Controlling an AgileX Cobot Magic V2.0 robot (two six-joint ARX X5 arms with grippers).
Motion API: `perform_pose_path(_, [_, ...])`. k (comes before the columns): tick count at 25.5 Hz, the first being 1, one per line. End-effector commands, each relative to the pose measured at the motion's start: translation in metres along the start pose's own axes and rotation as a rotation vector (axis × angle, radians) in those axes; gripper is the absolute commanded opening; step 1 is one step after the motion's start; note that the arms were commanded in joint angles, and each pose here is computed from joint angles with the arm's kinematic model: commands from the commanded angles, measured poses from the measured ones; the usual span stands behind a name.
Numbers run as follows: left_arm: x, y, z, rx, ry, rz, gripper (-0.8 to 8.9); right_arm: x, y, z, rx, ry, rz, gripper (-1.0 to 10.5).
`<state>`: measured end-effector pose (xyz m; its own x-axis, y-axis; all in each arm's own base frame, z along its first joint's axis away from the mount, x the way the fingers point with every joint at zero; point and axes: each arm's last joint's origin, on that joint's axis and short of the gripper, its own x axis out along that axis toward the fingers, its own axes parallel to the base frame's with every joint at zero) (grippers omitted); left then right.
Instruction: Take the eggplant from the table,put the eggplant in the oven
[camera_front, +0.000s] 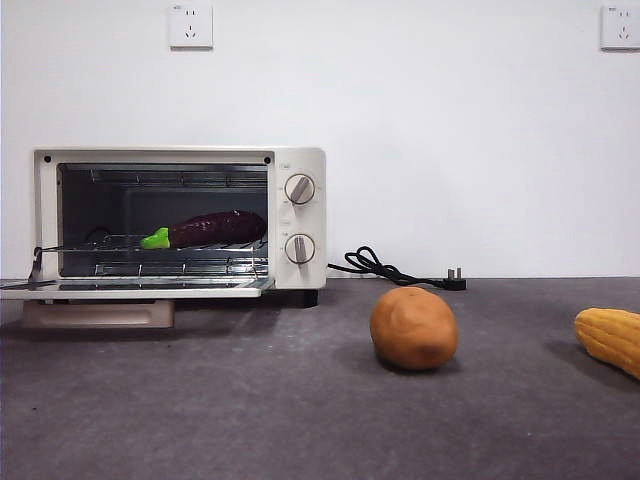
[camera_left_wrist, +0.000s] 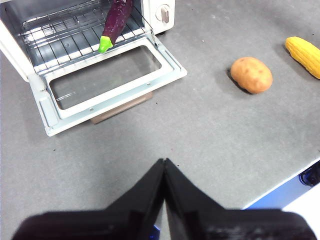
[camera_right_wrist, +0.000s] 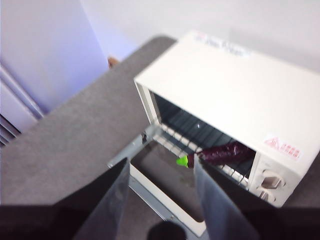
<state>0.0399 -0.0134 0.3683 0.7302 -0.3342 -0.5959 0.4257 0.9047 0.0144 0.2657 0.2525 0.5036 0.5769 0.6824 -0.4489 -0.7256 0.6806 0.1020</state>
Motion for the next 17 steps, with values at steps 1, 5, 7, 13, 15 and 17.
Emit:
perform_pose_path(1, [0.000, 0.000, 0.002, 0.017, -0.029, 0.004, -0.06, -0.020, 0.003, 0.002, -0.015, -0.015, 0.010, 2.2])
perform_pose_path(5, [0.000, 0.000, 0.002, 0.018, -0.031, 0.005, -0.06, -0.058, 0.008, 0.008, -0.024, -0.084, 0.047, 2.2])
perform_pose_path(7, [0.000, 0.000, 0.002, 0.018, -0.032, 0.005, -0.06, -0.079, 0.010, 0.010, -0.029, -0.121, 0.039, 2.2])
perform_pose_path(13, [0.000, 0.000, 0.002, 0.018, -0.033, 0.004, -0.06, -0.142, 0.013, 0.001, -0.053, -0.119, -0.064, 2.2])
perform_pose_path(15, [0.000, 0.000, 0.003, 0.018, -0.041, 0.005, -0.06, -0.157, 0.013, -0.012, -0.054, -0.067, -0.106, 2.2])
perform_pose_path(17, [0.000, 0.000, 0.004, 0.015, -0.052, 0.007, -0.06, -0.166, 0.013, -0.029, -0.059, -0.001, -0.109, 2.2])
